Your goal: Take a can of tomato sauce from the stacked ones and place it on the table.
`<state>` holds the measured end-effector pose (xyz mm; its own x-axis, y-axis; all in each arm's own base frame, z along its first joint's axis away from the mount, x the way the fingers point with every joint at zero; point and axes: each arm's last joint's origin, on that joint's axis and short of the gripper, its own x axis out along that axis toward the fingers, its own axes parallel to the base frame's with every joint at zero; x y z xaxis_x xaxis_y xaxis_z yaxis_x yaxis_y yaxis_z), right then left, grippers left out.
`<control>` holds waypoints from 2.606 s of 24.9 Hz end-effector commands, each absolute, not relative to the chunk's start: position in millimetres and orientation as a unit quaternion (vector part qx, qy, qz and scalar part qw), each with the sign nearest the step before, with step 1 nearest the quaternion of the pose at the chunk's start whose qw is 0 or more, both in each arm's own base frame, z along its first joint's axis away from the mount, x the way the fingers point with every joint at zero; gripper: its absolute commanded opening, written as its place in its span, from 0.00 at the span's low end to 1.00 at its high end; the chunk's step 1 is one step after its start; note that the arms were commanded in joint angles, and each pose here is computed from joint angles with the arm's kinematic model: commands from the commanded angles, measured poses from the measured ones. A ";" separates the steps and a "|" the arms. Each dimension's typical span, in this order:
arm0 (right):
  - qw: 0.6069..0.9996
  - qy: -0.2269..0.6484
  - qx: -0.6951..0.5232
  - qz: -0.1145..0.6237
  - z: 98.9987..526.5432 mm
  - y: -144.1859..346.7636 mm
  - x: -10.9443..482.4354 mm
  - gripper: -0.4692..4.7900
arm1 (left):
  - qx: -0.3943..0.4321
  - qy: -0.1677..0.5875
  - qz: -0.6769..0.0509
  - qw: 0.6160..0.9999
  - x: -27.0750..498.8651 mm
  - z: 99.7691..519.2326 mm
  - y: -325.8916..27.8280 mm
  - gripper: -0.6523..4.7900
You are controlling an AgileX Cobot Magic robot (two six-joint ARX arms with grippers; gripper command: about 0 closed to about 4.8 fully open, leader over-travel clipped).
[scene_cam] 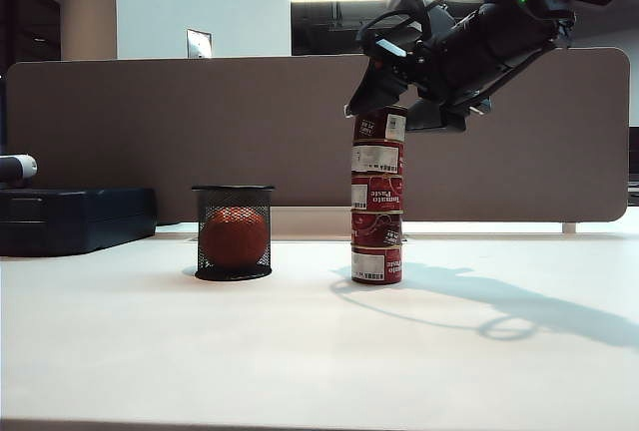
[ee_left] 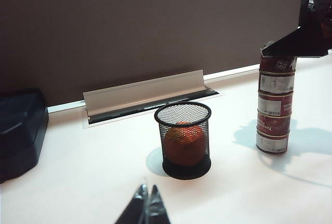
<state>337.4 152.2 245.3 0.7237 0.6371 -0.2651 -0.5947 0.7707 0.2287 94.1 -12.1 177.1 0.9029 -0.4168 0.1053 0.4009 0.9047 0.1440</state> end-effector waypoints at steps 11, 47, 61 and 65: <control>0.929 0.138 0.066 0.337 256.6 152.9 336.8 0.60 | 0.059 -0.072 -0.209 0.973 93.9 178.8 -11.9 0.11; 0.950 0.163 0.045 0.263 329.9 83.8 267.7 0.60 | 0.060 -0.077 -0.209 0.973 93.2 182.1 -11.9 0.11; 0.970 0.168 0.050 0.170 292.0 40.9 213.1 0.60 | 0.061 -0.079 -0.209 0.973 92.8 183.7 -11.9 0.11; 0.975 0.162 0.055 0.140 273.2 25.7 199.7 0.60 | 0.061 -0.079 -0.209 0.973 92.9 183.5 -11.9 0.11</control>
